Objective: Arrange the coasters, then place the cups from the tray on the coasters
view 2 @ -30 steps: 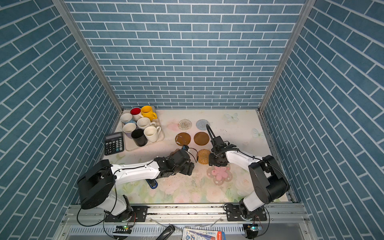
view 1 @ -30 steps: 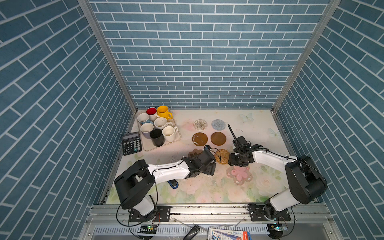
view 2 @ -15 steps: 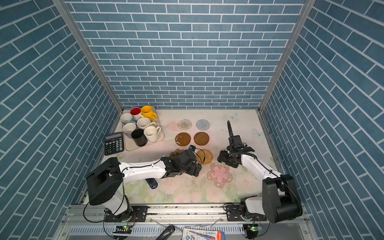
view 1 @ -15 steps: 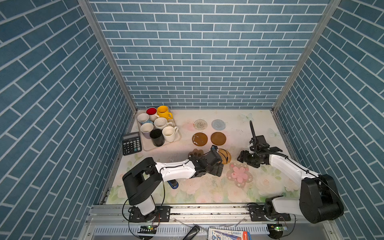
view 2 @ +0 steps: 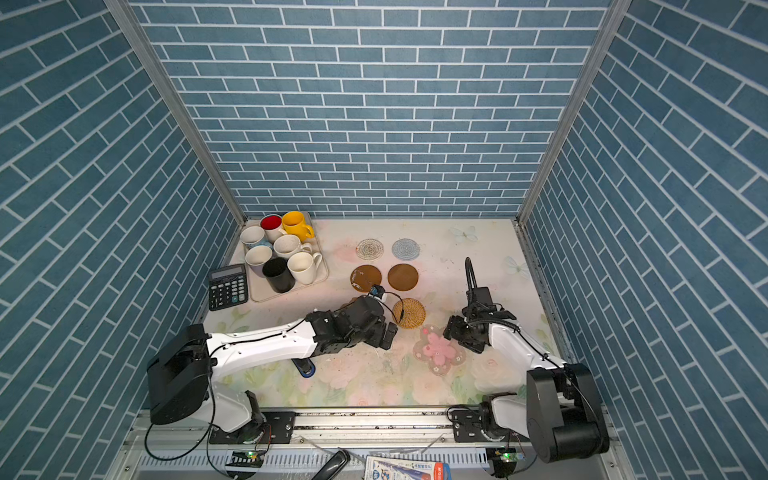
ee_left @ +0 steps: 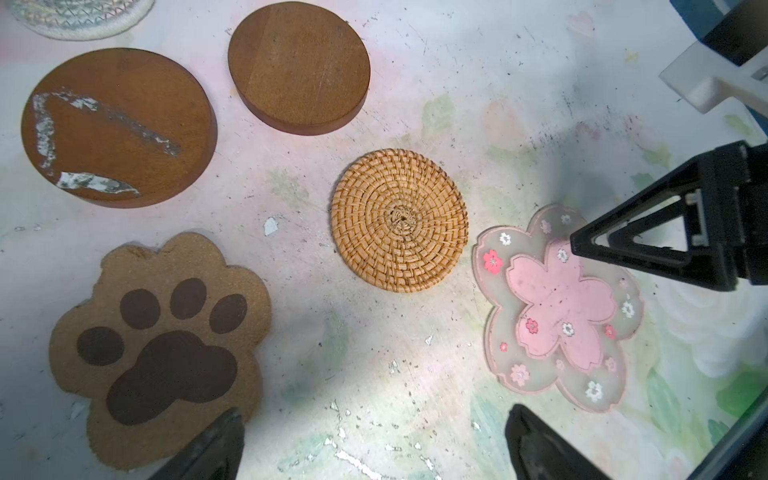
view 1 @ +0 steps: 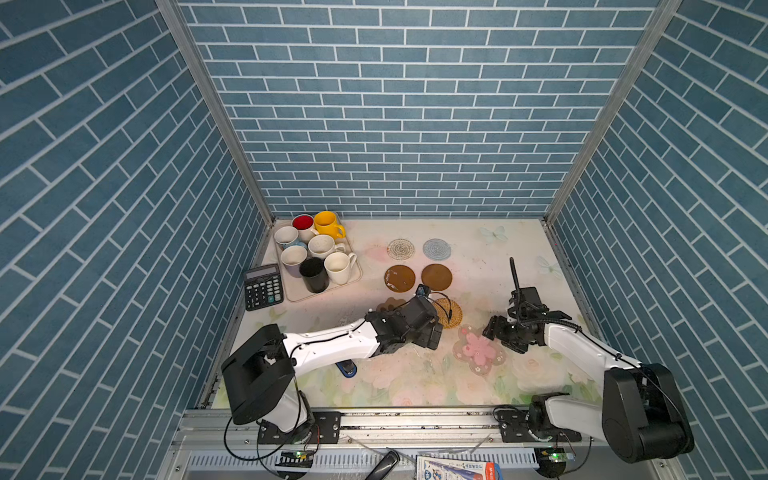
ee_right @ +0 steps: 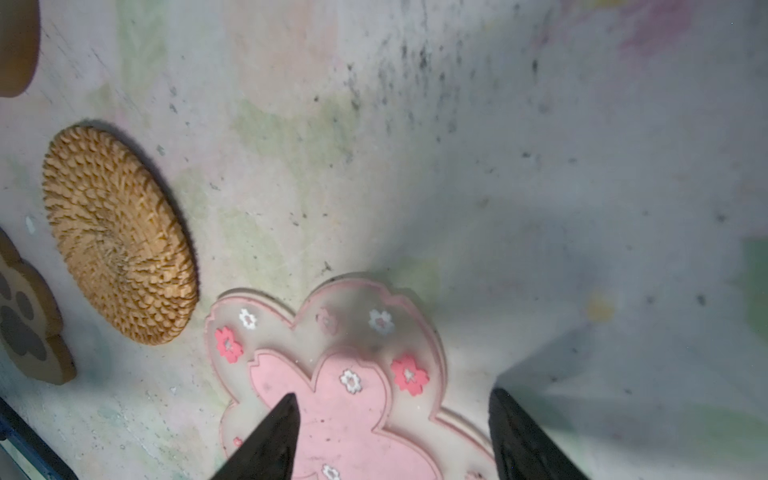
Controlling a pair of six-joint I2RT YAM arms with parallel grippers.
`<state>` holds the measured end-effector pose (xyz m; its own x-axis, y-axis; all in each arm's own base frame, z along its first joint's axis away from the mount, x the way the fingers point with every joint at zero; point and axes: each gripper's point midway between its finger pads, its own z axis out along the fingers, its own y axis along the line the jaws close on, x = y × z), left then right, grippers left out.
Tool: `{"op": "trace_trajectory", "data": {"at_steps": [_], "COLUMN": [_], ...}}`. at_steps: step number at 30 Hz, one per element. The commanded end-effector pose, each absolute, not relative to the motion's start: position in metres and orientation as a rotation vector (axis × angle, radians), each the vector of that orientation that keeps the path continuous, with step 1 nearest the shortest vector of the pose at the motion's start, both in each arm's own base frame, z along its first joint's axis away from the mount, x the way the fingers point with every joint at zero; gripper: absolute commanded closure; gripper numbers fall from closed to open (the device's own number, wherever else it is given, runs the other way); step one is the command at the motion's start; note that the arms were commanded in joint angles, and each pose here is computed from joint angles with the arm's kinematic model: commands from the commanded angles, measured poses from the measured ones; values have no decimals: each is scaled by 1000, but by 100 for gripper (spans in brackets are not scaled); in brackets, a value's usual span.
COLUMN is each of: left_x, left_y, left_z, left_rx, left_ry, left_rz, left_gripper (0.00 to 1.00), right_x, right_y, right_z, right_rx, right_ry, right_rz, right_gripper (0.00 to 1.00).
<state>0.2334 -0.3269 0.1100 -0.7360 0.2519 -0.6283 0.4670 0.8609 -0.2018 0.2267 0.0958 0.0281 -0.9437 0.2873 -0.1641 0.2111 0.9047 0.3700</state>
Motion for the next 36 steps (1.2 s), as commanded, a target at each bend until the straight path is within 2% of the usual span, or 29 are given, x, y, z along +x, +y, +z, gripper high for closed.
{"op": "trace_trajectory", "data": {"at_steps": [1, 10, 19, 25, 28, 32, 36], "left_x": [240, 254, 265, 277, 286, 302, 323], "left_y": [-313, -264, -226, -200, -183, -165, -157], "left_z": [119, 135, 132, 130, 122, 111, 111], "left_rx": [502, 370, 254, 182, 136, 57, 21], "left_ry": [2410, 2396, 2448, 2480, 2517, 2551, 2550], "left_rz": [-412, -375, -335, -193, -89, -22, 56], "left_gripper": [1, 1, 1, 2, 7, 21, 26], "right_x": [204, 187, 189, 198, 210, 231, 256], "right_y": [113, 148, 188, 200, 208, 218, 226], "right_z": [11, 8, 15, 20, 34, 61, 89], "right_rx": [356, 268, 179, 144, 104, 35, -15], "right_ry": [2948, 2947, 2931, 2915, 2881, 2816, 2752], "right_rz": [554, 600, 690, 714, 725, 740, 777], "right_gripper": [29, 32, 33, 33, 33, 32, 32]}}
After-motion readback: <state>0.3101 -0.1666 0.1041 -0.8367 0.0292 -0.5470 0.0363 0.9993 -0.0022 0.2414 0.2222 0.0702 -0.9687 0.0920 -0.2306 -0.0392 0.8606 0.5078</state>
